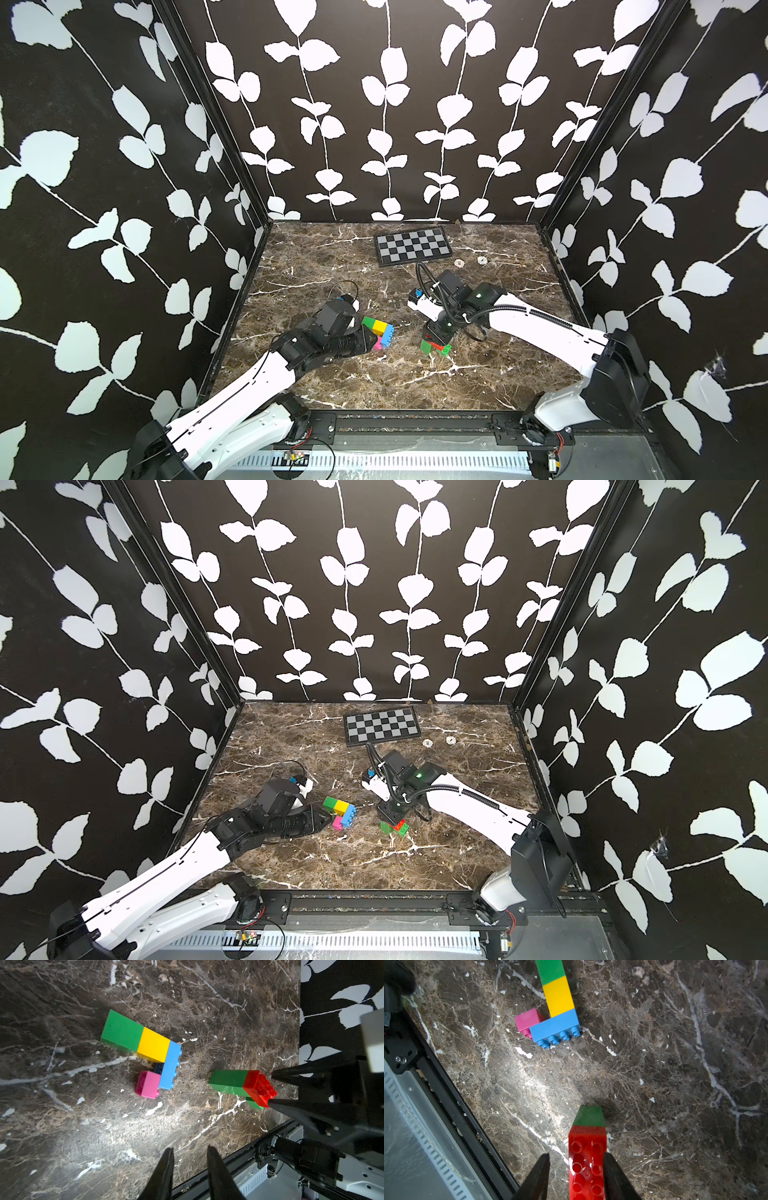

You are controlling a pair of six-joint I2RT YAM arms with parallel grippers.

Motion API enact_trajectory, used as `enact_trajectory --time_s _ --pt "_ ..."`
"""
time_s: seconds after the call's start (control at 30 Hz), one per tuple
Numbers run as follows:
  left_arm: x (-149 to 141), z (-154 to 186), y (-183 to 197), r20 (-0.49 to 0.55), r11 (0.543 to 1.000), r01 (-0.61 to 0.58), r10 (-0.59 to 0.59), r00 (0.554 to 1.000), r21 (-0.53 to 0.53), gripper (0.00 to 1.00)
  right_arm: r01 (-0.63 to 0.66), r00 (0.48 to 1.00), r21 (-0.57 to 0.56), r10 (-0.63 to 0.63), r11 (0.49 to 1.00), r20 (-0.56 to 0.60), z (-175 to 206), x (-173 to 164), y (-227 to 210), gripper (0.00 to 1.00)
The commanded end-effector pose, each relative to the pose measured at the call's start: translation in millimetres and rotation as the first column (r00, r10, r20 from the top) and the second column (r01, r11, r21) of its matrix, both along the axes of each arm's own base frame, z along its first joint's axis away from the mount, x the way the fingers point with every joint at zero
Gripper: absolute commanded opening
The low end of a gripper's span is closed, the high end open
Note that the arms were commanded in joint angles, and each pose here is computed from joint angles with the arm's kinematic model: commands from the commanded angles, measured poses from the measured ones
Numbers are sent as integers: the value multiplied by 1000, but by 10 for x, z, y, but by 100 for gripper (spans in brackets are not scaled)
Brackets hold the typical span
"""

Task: Assemble the letter r with lego
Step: Adjust the lego brick from the lego brick.

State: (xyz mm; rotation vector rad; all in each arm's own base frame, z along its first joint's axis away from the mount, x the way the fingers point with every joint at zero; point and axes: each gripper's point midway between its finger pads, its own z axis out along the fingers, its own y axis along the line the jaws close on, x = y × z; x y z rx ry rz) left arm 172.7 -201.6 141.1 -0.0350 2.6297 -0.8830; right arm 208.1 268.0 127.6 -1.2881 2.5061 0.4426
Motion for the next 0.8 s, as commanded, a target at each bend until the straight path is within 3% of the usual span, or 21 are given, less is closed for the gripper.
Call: enact_trajectory --time_s 0.0,0.1,0.17,0.2,0.77 --pt "-16 -67 63 -6 1000 -6 6 1000 24 31 5 1000 -57 -4 998 24 5 36 -66 42" --pt "-10 -81 47 -10 1000 -3 3 1000 22 31 9 999 -83 -5 997 40 -5 63 -93 44" --pt "-8 -91 32 -15 1000 1 -1 1000 20 32 1 999 -92 3 996 45 -15 64 -93 60" --pt "-10 -97 24 -18 1000 2 -2 1000 18 32 -21 999 -85 24 996 39 -16 38 -66 61" --pt "-45 -136 48 -30 1000 6 -5 1000 25 32 -39 998 -131 45 991 39 -130 91 -9 43"
